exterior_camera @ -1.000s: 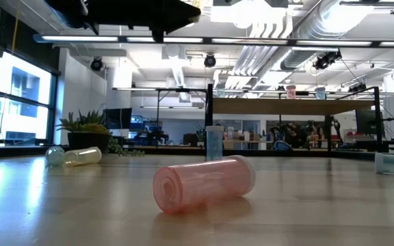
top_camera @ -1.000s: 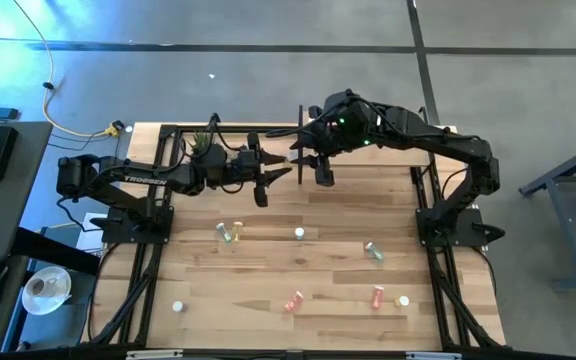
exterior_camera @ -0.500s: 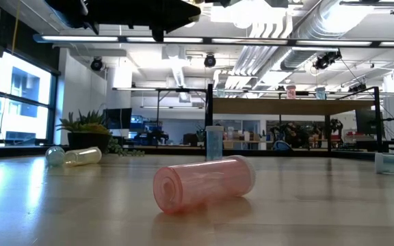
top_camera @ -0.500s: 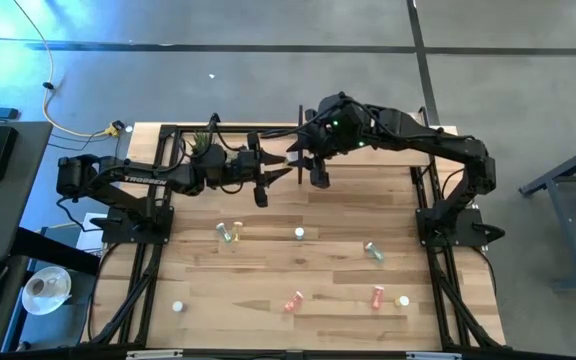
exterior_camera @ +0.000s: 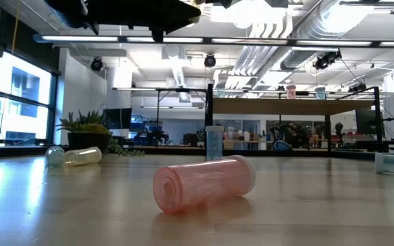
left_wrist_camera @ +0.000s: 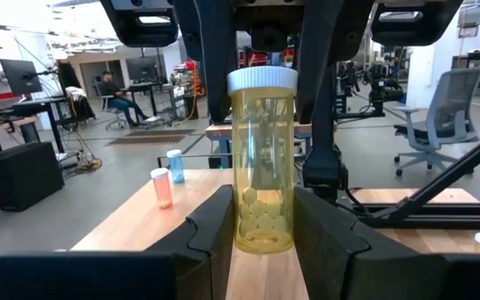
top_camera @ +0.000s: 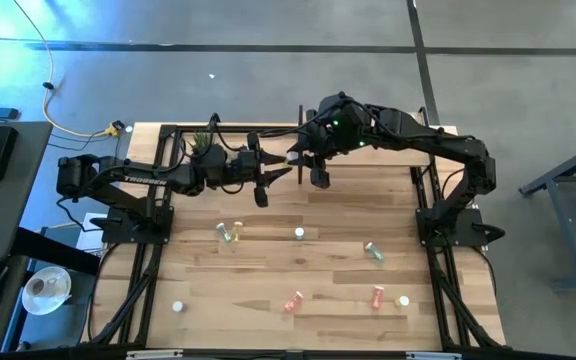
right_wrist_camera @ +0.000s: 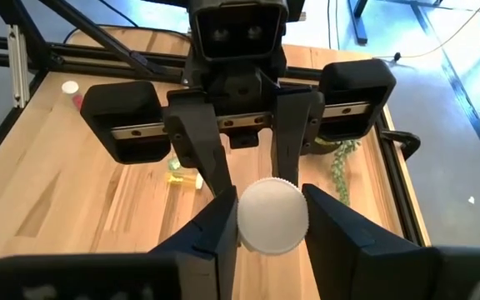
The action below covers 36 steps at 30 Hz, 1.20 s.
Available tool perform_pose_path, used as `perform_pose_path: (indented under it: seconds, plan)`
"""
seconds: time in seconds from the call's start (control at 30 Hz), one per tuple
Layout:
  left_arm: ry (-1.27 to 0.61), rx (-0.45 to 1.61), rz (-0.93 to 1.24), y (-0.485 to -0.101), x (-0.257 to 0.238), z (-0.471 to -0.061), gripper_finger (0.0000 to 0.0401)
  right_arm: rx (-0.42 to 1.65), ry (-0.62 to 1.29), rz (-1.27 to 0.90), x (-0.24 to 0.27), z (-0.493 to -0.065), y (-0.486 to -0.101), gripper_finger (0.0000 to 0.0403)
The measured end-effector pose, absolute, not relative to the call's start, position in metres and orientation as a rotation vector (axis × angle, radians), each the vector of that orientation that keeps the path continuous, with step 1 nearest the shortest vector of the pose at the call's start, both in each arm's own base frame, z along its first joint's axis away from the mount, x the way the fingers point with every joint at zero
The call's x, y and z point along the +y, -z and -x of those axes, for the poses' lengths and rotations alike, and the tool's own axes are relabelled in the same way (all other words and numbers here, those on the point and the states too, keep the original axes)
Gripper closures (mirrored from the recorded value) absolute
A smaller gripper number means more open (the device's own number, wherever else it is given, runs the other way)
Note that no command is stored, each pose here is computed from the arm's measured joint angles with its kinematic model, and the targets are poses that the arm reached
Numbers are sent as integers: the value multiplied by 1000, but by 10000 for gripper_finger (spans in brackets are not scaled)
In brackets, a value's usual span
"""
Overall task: Pick and place medicine bottles onto shelf by color
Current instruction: Put the yellow pill bottle on the shelf
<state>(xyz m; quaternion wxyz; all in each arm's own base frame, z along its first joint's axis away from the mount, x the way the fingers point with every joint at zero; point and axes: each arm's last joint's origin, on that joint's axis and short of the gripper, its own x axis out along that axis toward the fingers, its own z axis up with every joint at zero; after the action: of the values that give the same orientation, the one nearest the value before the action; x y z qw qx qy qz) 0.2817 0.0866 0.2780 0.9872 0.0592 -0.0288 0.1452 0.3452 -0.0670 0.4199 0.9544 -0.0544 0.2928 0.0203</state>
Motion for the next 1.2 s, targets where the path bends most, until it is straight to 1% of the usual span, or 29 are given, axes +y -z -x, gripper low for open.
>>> perform_pose_path:
  seconds: [0.2,0.4,0.5,0.6,0.83,1.0,1.2]
  plan:
    - [-292,-56,-119,-278,87,-282,289,600,-43,109,-67,-345,-420,298]
    - [-290,-46,-145,-277,86,-282,240,609,-35,103,-67,-343,-420,298]
    - [-287,-43,-139,-277,85,-282,213,601,2,115,-67,-339,-431,298]
    - [-286,-51,-107,-277,85,-282,196,597,30,126,-66,-331,-446,298]
    - [-283,-53,-92,-277,85,-282,195,567,148,186,-66,-308,-484,298]
    - [-281,-53,-92,-277,85,-282,196,563,240,226,-66,-290,-504,298]
    - [-281,-52,-92,-277,85,-282,195,612,326,231,-76,-270,-510,298]
